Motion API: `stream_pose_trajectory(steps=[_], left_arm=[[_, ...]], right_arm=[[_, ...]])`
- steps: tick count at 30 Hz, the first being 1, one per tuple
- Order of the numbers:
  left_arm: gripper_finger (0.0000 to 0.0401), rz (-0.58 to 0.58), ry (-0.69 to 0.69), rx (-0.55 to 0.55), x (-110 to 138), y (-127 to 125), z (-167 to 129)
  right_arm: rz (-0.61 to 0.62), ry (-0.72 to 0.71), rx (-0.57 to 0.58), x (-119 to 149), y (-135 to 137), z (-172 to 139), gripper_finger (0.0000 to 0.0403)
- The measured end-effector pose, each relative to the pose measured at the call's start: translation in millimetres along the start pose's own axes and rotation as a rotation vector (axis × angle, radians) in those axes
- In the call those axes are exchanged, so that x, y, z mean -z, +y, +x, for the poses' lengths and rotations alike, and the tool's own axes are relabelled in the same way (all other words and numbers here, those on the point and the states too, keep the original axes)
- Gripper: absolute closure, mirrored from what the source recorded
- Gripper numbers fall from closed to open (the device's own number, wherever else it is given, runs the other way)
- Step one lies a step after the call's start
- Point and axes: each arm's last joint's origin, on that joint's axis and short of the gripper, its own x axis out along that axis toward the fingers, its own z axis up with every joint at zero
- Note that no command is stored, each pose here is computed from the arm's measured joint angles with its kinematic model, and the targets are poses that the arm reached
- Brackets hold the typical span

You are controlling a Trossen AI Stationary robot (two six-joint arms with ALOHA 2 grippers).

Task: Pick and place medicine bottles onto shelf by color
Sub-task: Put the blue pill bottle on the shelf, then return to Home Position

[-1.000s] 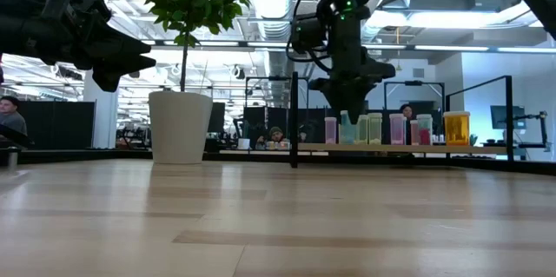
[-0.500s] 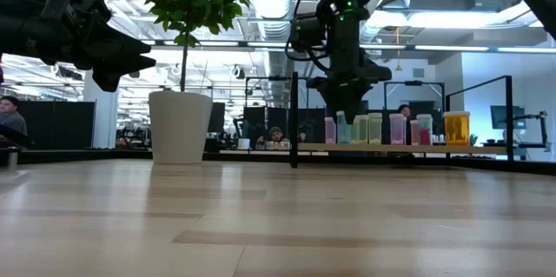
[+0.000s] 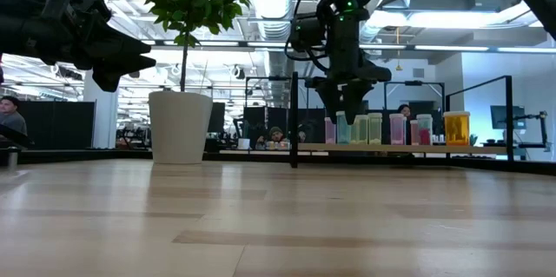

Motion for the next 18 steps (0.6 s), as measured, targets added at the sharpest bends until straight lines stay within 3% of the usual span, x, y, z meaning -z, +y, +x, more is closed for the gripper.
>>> stream_pose_trajectory(steps=[8,18], left_arm=[[0.0248,0.0,0.0,0.0,0,0,0],[0.0248,0.0,0.001,0.0,0,0,0]], right_arm=[[-0.041,0.032,0.01,0,-2,-5,0.0151],[-0.13,0.042,-0.007,-2,-2,-46,0.0144]])
